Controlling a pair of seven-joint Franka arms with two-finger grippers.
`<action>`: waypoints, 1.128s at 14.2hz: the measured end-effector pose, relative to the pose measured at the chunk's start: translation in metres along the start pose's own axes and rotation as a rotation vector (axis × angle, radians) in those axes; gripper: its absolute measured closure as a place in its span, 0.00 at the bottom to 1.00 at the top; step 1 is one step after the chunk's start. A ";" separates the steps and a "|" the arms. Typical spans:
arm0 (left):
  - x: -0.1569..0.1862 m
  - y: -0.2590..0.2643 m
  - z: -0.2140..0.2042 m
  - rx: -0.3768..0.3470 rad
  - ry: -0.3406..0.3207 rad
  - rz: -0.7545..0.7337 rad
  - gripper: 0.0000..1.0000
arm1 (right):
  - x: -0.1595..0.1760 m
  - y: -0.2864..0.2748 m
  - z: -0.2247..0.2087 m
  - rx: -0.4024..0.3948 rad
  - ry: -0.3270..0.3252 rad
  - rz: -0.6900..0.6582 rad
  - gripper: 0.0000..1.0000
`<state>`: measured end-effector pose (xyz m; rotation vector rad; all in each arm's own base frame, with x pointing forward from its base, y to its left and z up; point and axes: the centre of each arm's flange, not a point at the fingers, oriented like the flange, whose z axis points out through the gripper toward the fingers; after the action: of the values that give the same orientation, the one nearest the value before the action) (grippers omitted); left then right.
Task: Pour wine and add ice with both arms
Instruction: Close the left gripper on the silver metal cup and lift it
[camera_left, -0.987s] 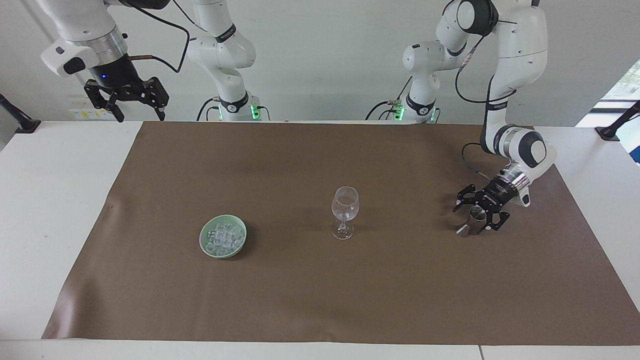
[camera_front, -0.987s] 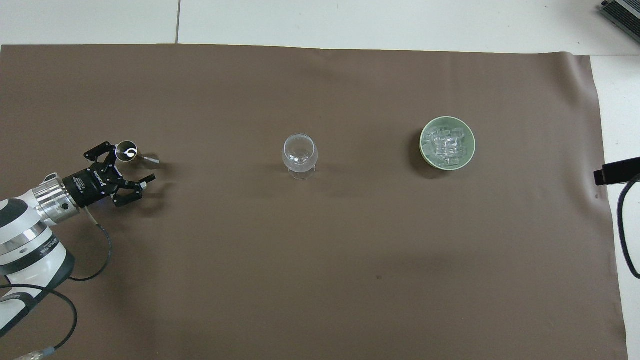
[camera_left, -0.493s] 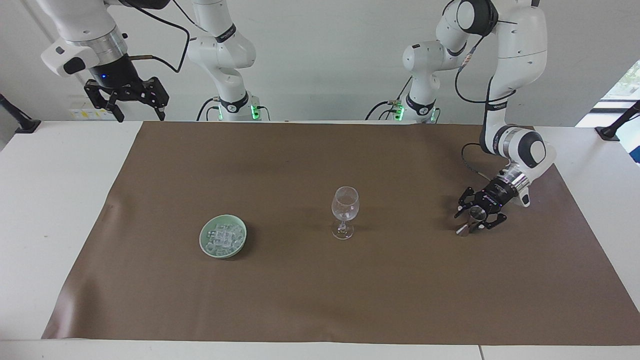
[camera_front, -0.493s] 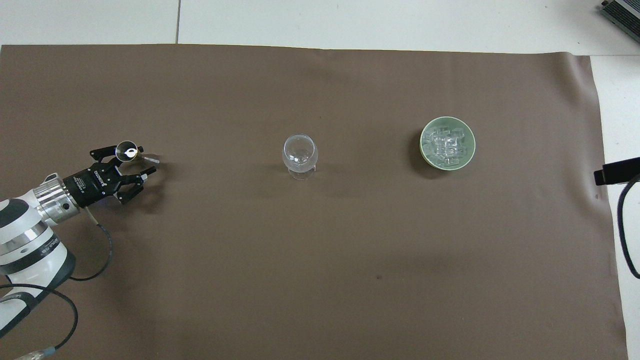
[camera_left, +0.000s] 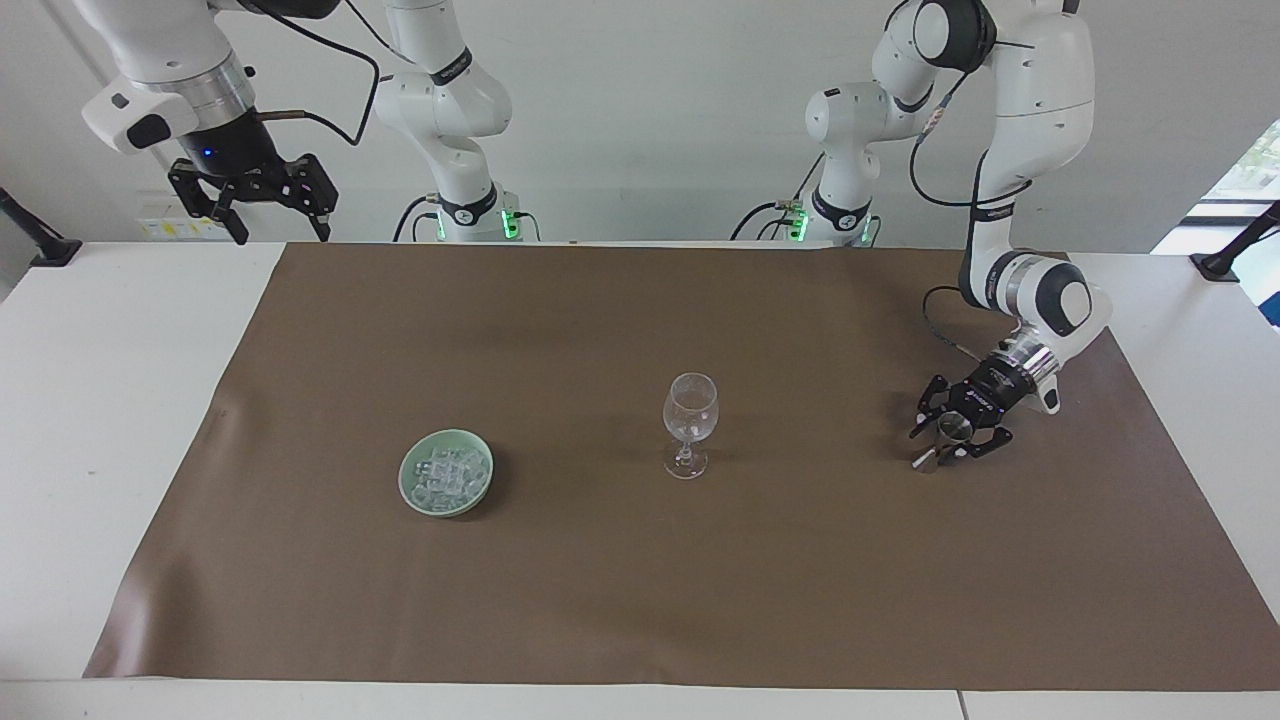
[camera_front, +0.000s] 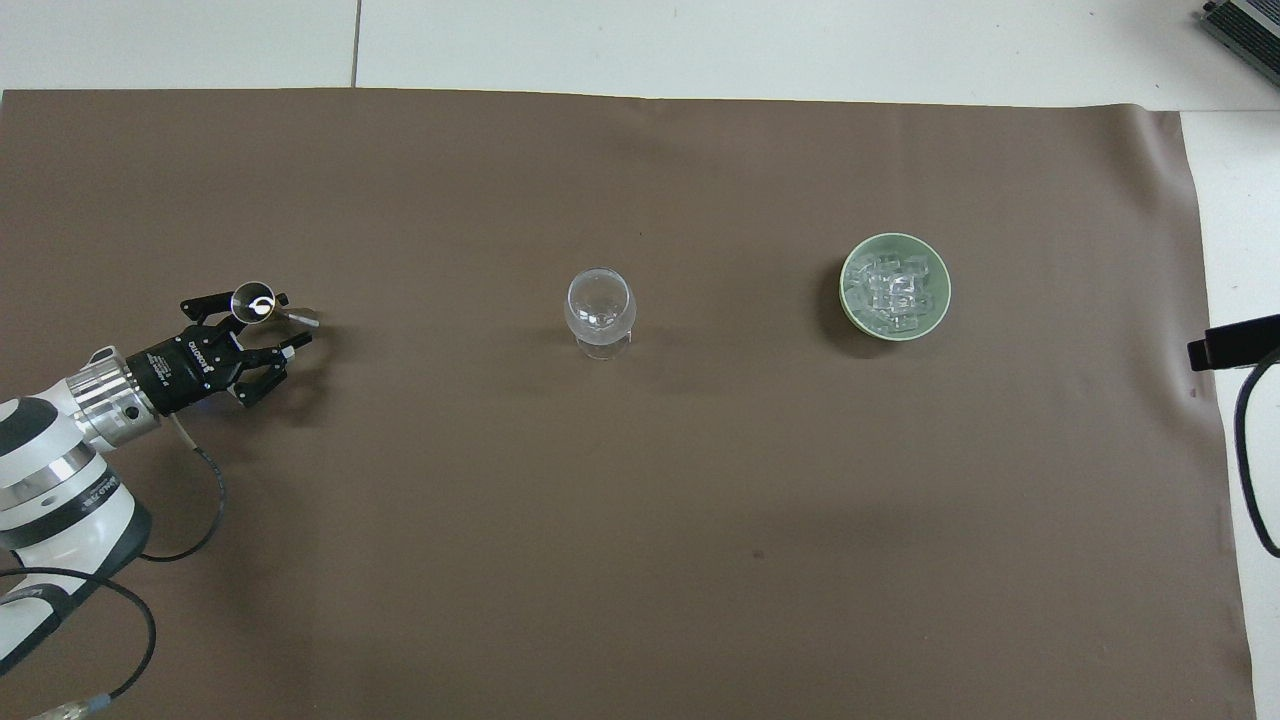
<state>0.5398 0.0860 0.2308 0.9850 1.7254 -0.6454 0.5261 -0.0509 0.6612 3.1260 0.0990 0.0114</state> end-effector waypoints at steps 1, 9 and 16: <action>0.000 0.000 0.000 0.000 0.000 0.000 0.44 | 0.000 0.000 0.000 0.000 0.000 0.000 0.00; 0.000 0.001 -0.001 -0.004 0.000 -0.001 0.53 | 0.000 0.000 0.000 0.000 0.000 0.000 0.00; 0.000 0.001 -0.002 -0.008 -0.002 -0.002 0.73 | 0.000 0.000 0.000 0.000 0.000 0.000 0.00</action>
<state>0.5400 0.0883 0.2313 0.9772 1.7263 -0.6406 0.5261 -0.0509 0.6612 3.1260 0.0990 0.0114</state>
